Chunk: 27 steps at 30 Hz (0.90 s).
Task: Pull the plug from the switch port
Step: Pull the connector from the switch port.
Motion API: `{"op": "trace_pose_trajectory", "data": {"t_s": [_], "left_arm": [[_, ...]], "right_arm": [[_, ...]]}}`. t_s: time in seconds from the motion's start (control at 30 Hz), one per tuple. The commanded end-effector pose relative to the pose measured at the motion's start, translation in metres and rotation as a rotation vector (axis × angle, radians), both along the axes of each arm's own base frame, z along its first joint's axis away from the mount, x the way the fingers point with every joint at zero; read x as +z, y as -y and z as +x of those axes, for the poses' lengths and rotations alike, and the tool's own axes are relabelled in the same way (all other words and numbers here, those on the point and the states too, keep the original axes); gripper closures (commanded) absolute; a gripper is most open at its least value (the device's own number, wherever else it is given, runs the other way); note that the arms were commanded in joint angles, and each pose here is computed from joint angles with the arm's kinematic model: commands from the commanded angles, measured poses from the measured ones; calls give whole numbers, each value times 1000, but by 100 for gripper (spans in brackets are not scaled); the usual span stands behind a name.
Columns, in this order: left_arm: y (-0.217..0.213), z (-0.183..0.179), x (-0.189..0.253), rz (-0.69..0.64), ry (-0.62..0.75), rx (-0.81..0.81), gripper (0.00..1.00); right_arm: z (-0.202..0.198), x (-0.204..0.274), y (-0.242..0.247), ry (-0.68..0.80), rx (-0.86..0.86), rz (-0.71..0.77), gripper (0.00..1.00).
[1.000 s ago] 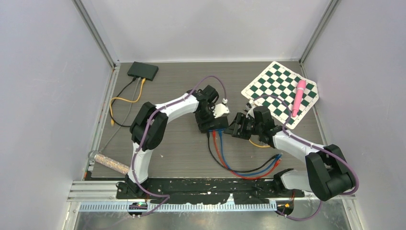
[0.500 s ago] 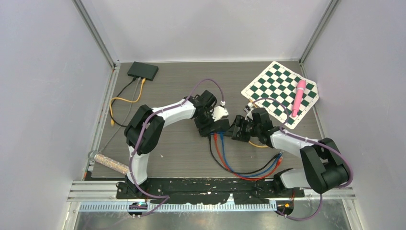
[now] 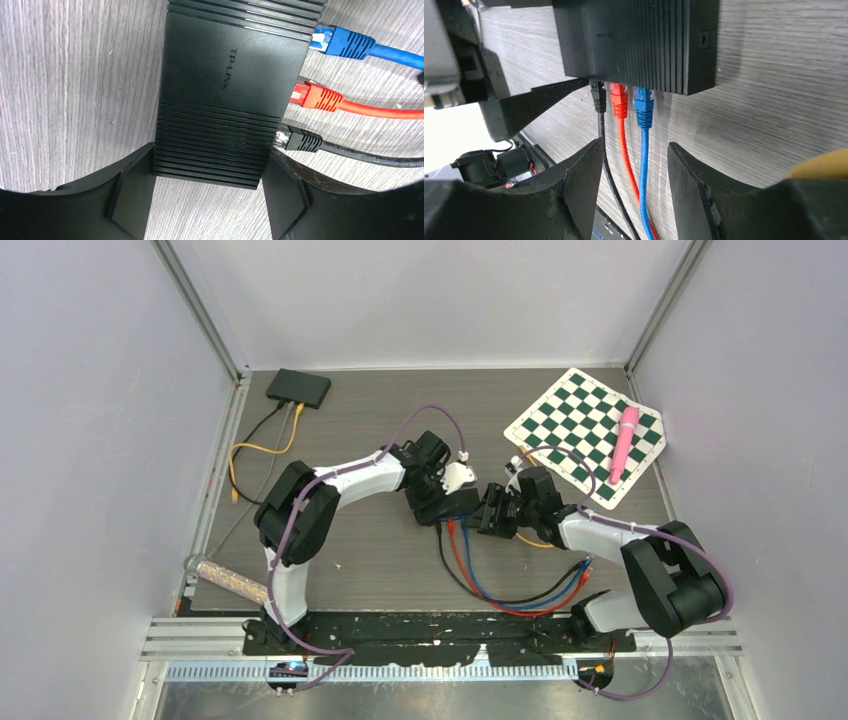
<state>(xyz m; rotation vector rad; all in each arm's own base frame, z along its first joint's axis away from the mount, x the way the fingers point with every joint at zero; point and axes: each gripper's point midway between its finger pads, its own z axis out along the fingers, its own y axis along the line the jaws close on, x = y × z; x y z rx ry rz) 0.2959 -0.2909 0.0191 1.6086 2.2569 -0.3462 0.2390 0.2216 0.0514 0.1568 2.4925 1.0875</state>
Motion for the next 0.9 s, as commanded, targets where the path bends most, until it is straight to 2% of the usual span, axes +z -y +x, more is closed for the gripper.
{"op": "trace_pose_trajectory", "data": {"t_s": [0.0, 0.2, 0.4, 0.57, 0.87], "left_arm": [[2, -21, 3, -36, -75, 9, 46], [1, -22, 1, -31, -85, 20, 50], [1, -22, 2, -32, -83, 27, 52], [0, -23, 1, -31, -86, 39, 53], [-2, -28, -1, -47, -89, 59, 54]], "right_arm": [[20, 3, -5, 23, -52, -1, 43], [29, 0, -10, 14, -64, 6, 51], [36, 37, -3, 144, -112, -4, 50], [34, 43, 21, 203, -210, -66, 52], [12, 22, -2, 145, -66, -61, 58]]}}
